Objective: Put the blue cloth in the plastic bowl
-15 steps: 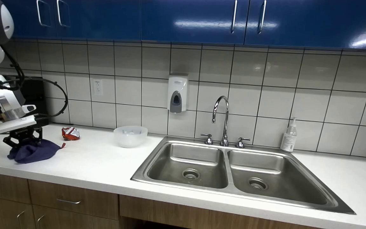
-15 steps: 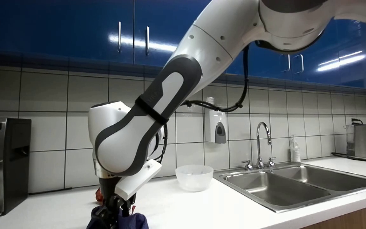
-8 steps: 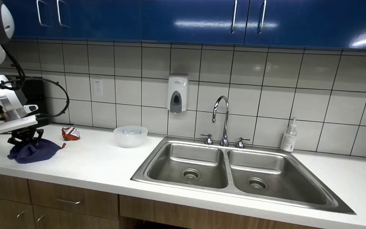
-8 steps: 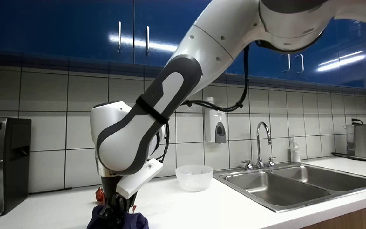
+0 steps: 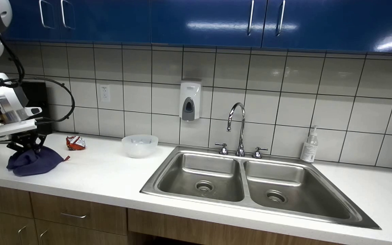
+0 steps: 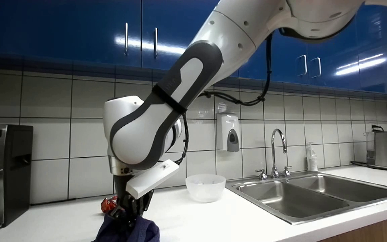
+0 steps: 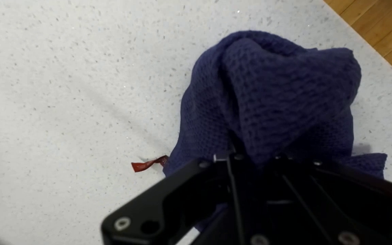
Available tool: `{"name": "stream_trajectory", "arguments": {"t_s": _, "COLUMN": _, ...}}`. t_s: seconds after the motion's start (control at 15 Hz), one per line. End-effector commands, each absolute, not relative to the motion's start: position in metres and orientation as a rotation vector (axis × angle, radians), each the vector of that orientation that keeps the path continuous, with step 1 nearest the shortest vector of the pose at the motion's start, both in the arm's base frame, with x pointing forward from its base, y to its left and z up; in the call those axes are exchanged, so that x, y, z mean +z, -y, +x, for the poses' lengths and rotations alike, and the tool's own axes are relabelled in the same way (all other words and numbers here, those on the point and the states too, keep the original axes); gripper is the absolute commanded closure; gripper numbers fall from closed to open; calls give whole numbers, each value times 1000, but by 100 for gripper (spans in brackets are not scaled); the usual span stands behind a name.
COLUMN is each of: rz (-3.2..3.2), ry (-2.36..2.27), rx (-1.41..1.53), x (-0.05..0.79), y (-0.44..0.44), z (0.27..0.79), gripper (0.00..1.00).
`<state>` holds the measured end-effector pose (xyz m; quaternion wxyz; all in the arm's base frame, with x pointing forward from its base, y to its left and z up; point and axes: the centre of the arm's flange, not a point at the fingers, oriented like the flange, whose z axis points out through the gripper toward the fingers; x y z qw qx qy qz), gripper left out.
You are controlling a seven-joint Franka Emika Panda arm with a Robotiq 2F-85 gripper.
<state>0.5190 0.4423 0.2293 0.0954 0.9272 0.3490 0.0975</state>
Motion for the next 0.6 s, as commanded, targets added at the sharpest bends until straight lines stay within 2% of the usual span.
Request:
{"name": "stream_trajectory", "arguments": {"t_s": 0.0, "rz": 2791, "ry": -903, "rx": 284, "x": 259, "y": -419, "z": 487, "gripper": 98}}
{"name": "stream_trajectory", "arguments": {"t_s": 0.53, "rz": 2868, "ry": -584, "rx": 354, "x": 299, "y": -373, "z": 460, "gripper": 98}}
